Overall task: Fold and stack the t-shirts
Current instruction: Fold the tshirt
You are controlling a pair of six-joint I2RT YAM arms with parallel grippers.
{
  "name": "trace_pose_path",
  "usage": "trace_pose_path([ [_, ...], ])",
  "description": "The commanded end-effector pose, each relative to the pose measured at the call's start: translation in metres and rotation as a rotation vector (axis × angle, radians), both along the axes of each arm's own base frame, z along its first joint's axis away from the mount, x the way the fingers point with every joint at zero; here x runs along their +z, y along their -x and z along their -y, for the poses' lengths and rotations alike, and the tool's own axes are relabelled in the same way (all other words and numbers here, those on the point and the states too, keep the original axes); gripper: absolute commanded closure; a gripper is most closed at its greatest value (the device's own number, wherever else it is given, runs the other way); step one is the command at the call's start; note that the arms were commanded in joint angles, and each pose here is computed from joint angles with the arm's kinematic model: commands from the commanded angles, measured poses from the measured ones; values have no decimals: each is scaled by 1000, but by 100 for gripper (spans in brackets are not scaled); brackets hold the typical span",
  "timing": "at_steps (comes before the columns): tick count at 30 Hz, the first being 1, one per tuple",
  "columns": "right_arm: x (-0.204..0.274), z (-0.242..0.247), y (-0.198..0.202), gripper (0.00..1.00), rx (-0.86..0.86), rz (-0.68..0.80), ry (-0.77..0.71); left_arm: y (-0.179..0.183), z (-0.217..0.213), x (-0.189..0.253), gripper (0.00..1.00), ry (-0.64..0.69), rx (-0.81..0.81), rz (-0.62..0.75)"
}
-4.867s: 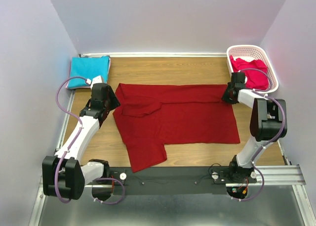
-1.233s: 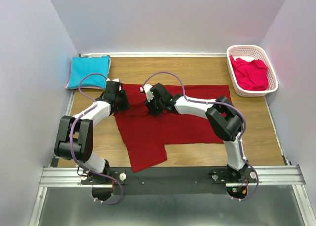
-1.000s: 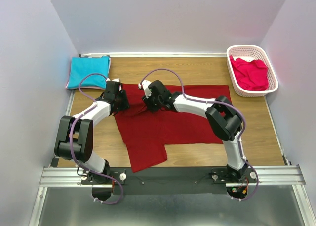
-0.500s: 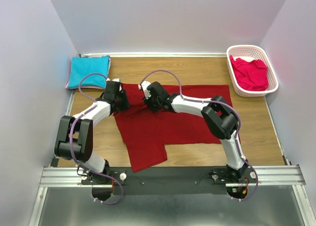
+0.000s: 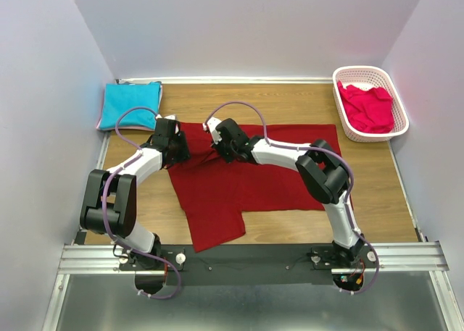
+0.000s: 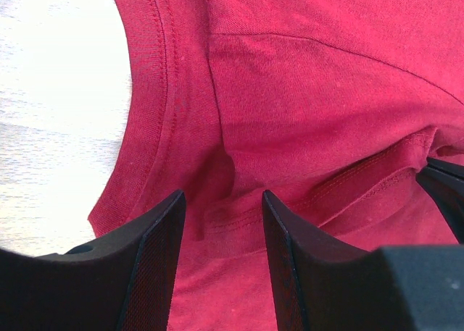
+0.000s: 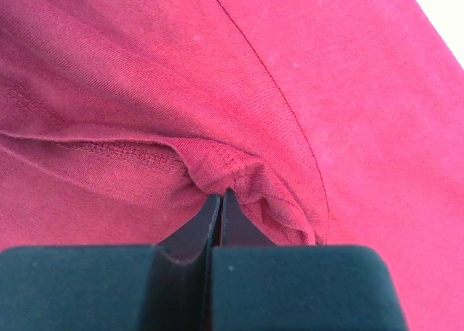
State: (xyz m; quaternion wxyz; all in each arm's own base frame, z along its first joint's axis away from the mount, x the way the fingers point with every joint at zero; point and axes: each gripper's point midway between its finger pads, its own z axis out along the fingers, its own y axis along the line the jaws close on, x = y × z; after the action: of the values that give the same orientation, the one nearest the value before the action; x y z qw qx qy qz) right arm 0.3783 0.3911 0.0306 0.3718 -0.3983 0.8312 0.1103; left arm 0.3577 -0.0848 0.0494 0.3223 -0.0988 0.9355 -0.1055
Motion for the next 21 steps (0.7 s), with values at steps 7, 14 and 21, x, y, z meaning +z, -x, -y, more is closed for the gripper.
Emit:
trace_pose_path([
  [7, 35, 11, 5, 99, 29, 54, -13, 4, 5, -2, 48, 9, -33, -7],
  [14, 34, 20, 21, 99, 66, 23, -5, 12, 10, -13, 53, 27, -51, -53],
  [21, 32, 32, 35, 99, 108, -9, 44, 37, 17, -17, 51, 85, -24, -99],
])
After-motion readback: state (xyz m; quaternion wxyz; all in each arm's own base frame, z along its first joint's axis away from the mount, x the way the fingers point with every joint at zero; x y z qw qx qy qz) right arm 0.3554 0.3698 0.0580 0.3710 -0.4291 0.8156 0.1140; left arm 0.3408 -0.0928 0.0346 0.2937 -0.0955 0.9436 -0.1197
